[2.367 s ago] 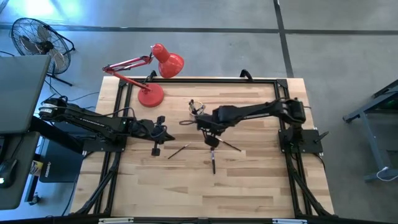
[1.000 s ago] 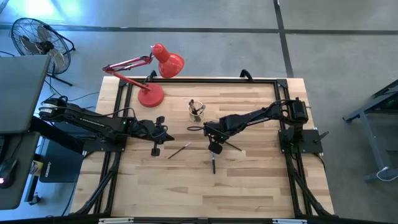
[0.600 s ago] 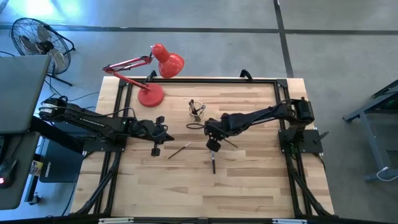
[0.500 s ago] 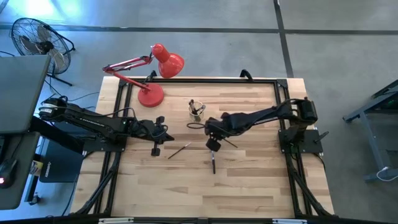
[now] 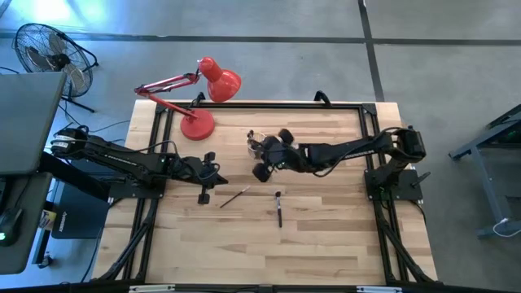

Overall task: Put items in baskets/containers
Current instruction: Put the black eyeshadow brush into the gold pen holder

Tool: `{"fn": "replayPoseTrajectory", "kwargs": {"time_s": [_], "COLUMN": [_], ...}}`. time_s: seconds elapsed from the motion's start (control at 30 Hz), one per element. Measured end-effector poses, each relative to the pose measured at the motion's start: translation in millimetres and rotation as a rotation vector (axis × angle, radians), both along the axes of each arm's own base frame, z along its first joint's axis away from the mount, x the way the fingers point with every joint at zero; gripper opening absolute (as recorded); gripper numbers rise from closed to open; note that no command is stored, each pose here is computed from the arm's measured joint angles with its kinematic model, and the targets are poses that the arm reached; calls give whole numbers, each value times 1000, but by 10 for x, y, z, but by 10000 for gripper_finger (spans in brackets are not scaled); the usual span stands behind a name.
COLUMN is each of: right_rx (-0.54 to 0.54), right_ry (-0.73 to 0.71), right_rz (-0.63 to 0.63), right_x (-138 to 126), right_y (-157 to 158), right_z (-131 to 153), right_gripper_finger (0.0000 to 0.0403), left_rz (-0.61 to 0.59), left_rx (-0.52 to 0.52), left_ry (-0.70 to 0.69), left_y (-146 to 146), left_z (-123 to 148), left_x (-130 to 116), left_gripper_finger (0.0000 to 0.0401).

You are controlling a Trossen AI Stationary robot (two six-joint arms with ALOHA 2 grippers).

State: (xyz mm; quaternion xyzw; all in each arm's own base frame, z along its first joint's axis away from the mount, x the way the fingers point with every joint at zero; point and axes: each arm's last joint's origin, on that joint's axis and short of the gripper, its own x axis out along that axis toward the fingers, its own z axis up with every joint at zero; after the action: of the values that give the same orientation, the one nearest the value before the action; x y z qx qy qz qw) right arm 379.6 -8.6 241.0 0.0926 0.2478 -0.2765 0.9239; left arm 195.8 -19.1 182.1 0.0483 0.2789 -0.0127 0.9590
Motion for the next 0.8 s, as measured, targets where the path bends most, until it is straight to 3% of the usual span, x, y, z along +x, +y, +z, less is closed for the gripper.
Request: {"fn": "replayPoseTrajectory", "kwargs": {"time_s": [0.23, 0.43, 0.63, 0.8], "right_rx": [-191, -307, -263, -255], "right_ry": [-260, -329, -295, -247], "right_rz": [49, -15, -18, -35], "right_x": [175, 178, 249, 318], "right_y": [-54, -306, -655, -753], "right_z": [262, 388, 150, -77], "right_gripper_finger": [0, 0, 0, 0], "left_rz": [10, 10, 11, 11], "left_rx": [-15, -15, -15, -15], "left_ry": [1, 2, 3, 3], "left_y": [0, 0, 0, 0], "left_z": [-1, -1, -3, -3], "left_x": [-1, -1, -2, -2], "left_gripper_finger": [1, 1, 1, 1]}}
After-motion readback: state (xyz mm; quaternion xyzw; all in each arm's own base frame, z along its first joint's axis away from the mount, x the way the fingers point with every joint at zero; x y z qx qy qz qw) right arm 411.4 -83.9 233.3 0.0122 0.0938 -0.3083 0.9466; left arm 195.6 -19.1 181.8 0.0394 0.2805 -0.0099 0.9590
